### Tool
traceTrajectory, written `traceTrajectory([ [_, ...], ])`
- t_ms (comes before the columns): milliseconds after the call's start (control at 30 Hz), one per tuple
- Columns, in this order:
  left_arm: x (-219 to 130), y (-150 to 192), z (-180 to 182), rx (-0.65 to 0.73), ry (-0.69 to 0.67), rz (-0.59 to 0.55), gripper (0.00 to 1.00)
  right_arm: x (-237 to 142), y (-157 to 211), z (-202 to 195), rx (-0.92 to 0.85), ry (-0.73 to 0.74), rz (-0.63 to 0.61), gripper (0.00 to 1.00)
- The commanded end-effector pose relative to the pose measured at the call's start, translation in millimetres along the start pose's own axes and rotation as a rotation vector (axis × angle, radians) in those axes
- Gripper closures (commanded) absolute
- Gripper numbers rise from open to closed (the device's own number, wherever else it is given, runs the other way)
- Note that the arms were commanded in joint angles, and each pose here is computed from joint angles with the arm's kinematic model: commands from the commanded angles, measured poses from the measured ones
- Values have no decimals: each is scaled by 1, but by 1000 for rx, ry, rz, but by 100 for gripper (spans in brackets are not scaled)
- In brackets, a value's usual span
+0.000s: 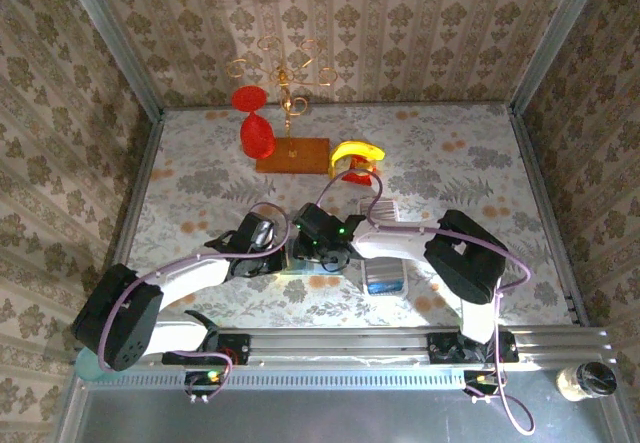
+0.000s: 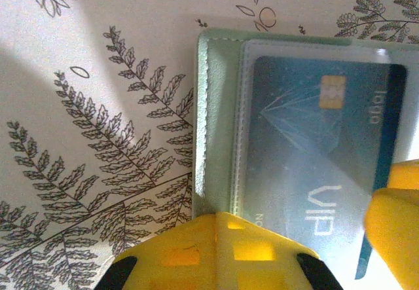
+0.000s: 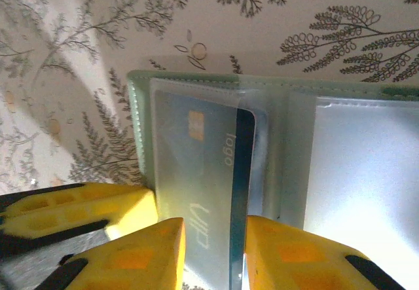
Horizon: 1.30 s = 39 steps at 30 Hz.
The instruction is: Put the credit cards into the card holder
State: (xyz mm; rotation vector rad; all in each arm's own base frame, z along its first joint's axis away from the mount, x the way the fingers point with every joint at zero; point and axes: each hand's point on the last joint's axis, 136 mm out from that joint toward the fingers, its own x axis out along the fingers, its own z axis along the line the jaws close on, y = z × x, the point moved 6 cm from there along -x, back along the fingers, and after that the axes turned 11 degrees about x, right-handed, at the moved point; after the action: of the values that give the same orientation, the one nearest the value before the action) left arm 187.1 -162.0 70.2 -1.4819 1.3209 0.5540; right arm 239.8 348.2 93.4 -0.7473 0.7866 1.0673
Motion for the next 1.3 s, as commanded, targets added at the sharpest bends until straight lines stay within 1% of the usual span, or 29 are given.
traceTrajectory([
  [0, 6, 27, 3, -17, 5, 108, 100, 3, 2, 6, -16, 1, 0, 71],
  [133, 6, 29, 6, -19, -12, 105, 100, -1, 0, 4, -19, 23, -16, 69],
  [400, 1, 32, 13, -33, -69, 90, 100, -28, 2, -11, -32, 109, -51, 59],
  [533, -1, 33, 14, -40, -63, 81, 100, -37, 10, -23, -18, 130, -53, 53],
  [700, -1, 36, 15, -48, -58, 86, 100, -41, 20, -36, -11, 180, -63, 52],
  [867, -1, 36, 14, -49, -56, 85, 100, -37, 23, -46, 1, 215, -66, 52],
  [1033, -2, 36, 14, -49, -54, 80, 100, -32, 22, -47, 1, 231, -75, 51],
  [1267, -3, 37, 14, -51, -53, 76, 100, -21, 20, -40, -1, 212, -74, 52],
])
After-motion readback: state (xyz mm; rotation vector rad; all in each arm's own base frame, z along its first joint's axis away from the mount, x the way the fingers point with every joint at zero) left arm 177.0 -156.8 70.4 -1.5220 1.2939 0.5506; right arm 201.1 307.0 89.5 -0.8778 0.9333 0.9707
